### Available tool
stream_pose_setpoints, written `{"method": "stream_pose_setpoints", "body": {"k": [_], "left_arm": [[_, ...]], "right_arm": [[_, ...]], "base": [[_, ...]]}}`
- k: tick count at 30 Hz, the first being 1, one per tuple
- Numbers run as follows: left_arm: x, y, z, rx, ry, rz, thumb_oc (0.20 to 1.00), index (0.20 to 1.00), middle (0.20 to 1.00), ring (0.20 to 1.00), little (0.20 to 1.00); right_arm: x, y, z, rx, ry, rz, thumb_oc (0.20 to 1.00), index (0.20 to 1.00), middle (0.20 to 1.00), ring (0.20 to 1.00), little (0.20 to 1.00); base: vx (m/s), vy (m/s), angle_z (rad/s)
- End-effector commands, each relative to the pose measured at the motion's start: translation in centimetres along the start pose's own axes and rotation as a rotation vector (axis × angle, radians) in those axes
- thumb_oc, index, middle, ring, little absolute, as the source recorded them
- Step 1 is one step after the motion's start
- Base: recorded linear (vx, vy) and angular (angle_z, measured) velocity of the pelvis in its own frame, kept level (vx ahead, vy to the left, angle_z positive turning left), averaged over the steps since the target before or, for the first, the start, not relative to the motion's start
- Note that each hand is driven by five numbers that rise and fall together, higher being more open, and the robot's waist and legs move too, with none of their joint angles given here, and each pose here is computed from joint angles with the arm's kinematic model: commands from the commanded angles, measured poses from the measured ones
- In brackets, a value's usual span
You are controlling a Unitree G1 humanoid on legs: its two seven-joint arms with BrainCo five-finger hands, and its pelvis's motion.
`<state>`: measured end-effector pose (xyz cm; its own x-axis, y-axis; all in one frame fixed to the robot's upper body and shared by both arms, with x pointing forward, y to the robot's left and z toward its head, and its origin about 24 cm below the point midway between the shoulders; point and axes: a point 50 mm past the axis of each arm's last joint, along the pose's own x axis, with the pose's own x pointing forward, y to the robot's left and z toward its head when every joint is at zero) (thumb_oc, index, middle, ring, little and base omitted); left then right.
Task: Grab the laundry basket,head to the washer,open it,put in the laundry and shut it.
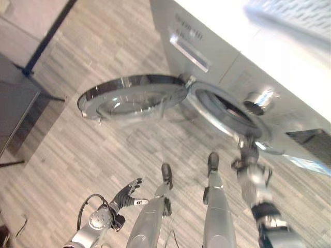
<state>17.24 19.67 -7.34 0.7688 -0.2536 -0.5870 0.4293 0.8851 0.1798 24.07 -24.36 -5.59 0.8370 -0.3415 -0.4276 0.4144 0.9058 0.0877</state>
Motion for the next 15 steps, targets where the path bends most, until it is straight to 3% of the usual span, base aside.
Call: {"method": "stream_pose_setpoints", "body": {"k": [1,3,9,11,15], "left_arm": [[-0.8,-1.5,-1.6,0.016,0.036,-0.009,1.0,1.0,1.0,1.0,1.0],[-0.3,-1.6,-1.9,0.029,0.05,0.016,1.0,1.0,1.0,1.0,1.0],[1.3,-2.7,-5.9,0.268,0.296,0.113,1.0,1.0,1.0,1.0,1.0],[1.0,-3.2,-8.7,0.252,0.487,0.166,1.0,1.0,1.0,1.0,1.0],[0.3,-3.7,-10.1,0.197,0.608,0.189,1.0,1.0,1.0,1.0,1.0]], "right_arm": [[0.1,-0.7,-1.4,-0.366,0.07,0.1,1.0,1.0,1.0,1.0,1.0],[-1.5,-1.9,-5.7,-0.58,0.242,0.136,1.0,1.0,1.0,1.0,1.0],[-3.8,-3.9,-9.9,-0.861,0.403,0.126,1.0,1.0,1.0,1.0,1.0],[-4.9,-4.8,-11.7,-0.864,0.512,0.08,1.0,1.0,1.0,1.0,1.0],[-6.2,-5.7,-13.2,-0.853,0.62,0.038,1.0,1.0,1.0,1.0,1.0]], "base": [[0.03,0.007,-0.09],[0.04,-0.006,-0.08],[0.02,-0.004,-0.07],[0.05,-0.051,-0.05],[0.04,-0.053,-0.02]]}}
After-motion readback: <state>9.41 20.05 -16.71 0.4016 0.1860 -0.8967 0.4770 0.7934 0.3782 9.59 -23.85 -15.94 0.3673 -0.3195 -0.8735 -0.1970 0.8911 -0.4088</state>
